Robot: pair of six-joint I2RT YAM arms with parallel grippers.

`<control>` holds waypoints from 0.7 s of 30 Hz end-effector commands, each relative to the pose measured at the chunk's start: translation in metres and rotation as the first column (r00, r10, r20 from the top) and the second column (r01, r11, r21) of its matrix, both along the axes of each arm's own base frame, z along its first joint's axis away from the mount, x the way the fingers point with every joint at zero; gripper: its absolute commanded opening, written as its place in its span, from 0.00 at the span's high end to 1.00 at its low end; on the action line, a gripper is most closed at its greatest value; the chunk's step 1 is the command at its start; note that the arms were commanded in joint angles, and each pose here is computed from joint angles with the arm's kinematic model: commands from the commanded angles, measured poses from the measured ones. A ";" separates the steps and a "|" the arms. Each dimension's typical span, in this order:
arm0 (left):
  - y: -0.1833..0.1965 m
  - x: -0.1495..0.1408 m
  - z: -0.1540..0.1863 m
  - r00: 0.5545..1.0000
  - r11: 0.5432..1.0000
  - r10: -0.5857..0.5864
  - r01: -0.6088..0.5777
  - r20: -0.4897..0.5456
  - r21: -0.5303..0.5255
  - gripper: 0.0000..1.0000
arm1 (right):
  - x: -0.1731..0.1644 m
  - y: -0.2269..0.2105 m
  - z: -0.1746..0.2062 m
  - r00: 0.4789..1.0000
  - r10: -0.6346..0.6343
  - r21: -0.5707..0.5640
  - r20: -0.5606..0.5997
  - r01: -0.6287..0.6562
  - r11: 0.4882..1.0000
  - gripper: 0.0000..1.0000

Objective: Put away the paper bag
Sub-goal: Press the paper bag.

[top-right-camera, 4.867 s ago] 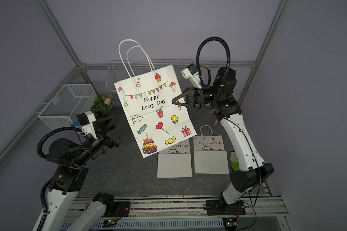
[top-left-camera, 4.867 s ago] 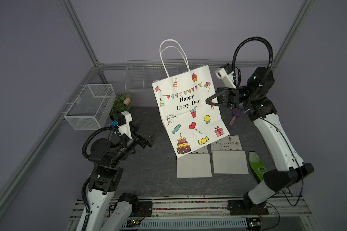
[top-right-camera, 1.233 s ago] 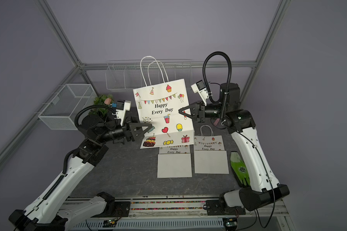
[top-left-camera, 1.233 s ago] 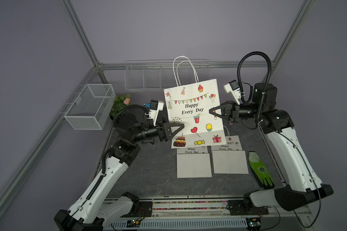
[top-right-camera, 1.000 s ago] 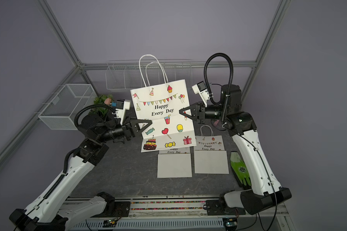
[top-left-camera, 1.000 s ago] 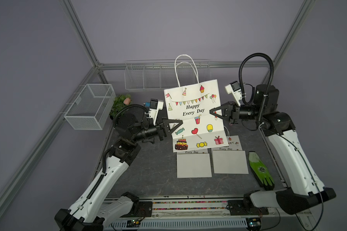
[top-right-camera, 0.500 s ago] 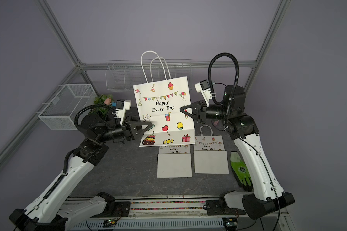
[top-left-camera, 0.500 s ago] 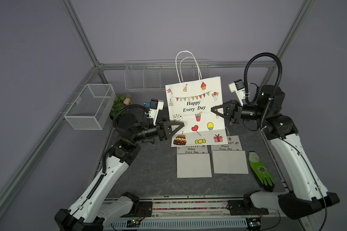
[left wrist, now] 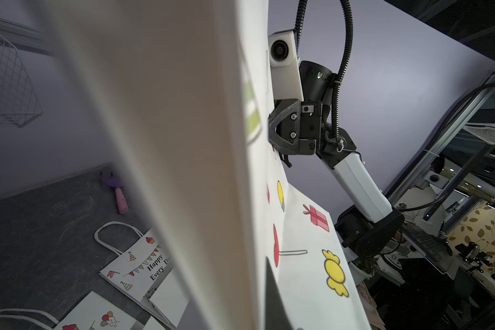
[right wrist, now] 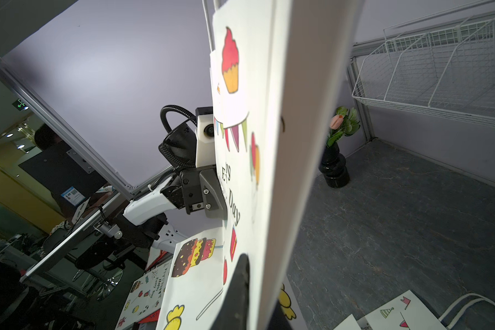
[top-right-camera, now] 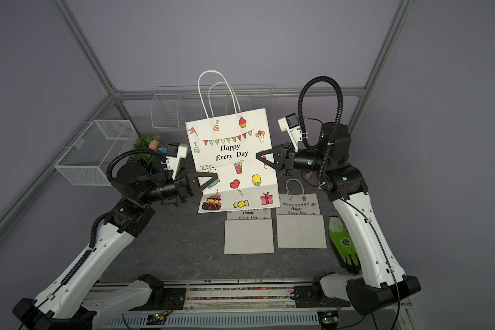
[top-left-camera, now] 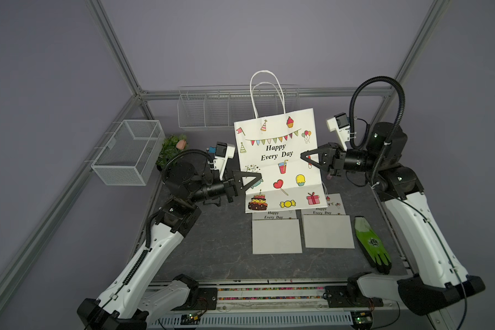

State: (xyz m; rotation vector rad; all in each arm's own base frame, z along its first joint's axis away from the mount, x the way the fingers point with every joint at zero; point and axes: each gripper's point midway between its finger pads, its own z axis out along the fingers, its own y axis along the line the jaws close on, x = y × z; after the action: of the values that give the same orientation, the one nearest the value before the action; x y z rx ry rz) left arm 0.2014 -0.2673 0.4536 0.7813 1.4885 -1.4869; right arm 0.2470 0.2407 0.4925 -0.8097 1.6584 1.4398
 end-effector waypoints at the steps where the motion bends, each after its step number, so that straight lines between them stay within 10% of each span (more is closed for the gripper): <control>1: 0.004 -0.017 0.016 0.998 0.999 -0.050 0.050 0.039 0.021 1.00 | -0.016 0.001 -0.012 0.998 0.058 -0.029 -0.005 -0.058 0.998 0.74; 8: 0.008 -0.012 0.034 0.994 0.993 -0.112 0.112 0.017 0.034 1.00 | -0.035 0.001 -0.039 0.991 0.133 -0.027 -0.033 -0.134 0.991 0.35; 21: -0.003 -0.005 0.015 0.973 0.972 -0.221 0.225 -0.067 0.060 1.00 | -0.037 0.005 -0.047 0.984 0.177 -0.013 -0.026 -0.178 0.984 0.64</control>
State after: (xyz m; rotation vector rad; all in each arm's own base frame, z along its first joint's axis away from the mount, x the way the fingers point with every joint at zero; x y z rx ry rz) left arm 0.2027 -0.2693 0.4691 0.9424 1.5389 -1.6069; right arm 0.2171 0.2417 0.4462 -0.9172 1.6937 1.5390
